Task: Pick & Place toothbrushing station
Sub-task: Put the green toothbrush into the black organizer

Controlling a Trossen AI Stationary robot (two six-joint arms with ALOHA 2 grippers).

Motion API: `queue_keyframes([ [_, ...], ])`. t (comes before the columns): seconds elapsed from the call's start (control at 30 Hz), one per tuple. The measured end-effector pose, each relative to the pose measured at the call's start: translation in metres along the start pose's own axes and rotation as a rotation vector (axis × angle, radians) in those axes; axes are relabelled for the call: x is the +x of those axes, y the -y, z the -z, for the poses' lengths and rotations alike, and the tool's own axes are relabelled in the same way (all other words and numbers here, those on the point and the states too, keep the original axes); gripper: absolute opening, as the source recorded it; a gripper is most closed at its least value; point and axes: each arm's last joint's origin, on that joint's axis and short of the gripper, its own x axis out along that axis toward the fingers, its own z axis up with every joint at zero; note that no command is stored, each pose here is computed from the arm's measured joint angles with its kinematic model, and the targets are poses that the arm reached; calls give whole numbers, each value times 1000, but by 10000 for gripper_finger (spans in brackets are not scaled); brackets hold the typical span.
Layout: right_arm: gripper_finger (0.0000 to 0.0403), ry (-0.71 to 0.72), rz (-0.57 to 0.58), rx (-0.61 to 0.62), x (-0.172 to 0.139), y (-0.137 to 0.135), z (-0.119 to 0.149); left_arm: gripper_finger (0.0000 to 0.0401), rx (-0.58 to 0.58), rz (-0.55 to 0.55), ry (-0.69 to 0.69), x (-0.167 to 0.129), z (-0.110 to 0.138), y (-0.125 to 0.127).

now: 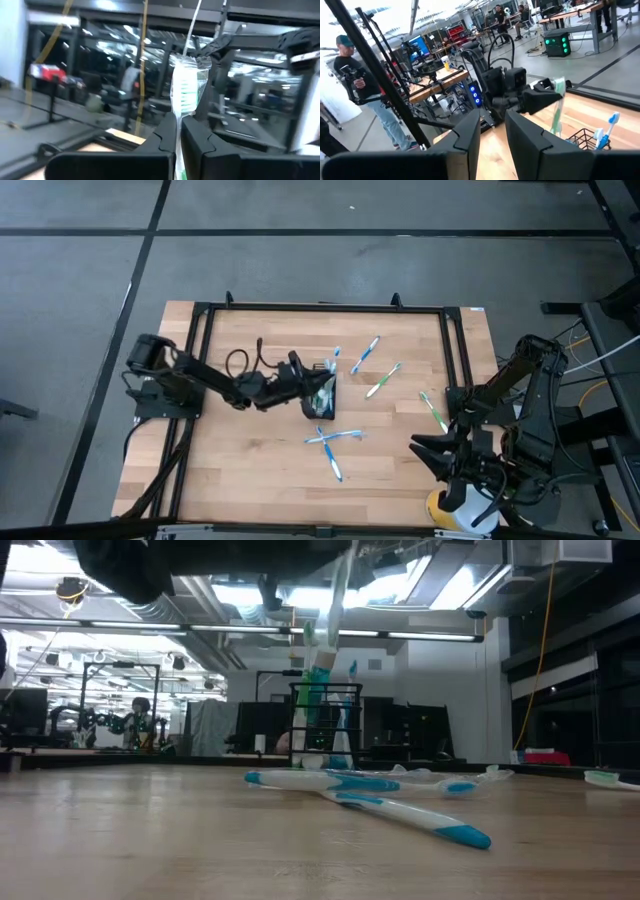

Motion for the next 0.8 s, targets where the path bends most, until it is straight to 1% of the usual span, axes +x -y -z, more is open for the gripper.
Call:
queue_keyframes([
  [0.07, 96, -2, -3, -11, 0, 0, 0, 3, 62, -25, 11, -1, 9, 4],
  [0.2, 96, -2, -3, -44, 0, 0, 0, 3, 168, -44, 24, 4, 18, 11],
  [0.33, 96, -3, -4, -59, 0, 0, 0, 3, 243, -51, 31, 10, 28, 15],
  [0.57, 96, -12, -14, -88, 0, 0, 0, 3, 316, -109, -14, 6, 47, 21],
  [0.8, 96, -12, -15, -103, 0, 0, 0, 3, 308, -128, -47, 2, 66, 22],
])
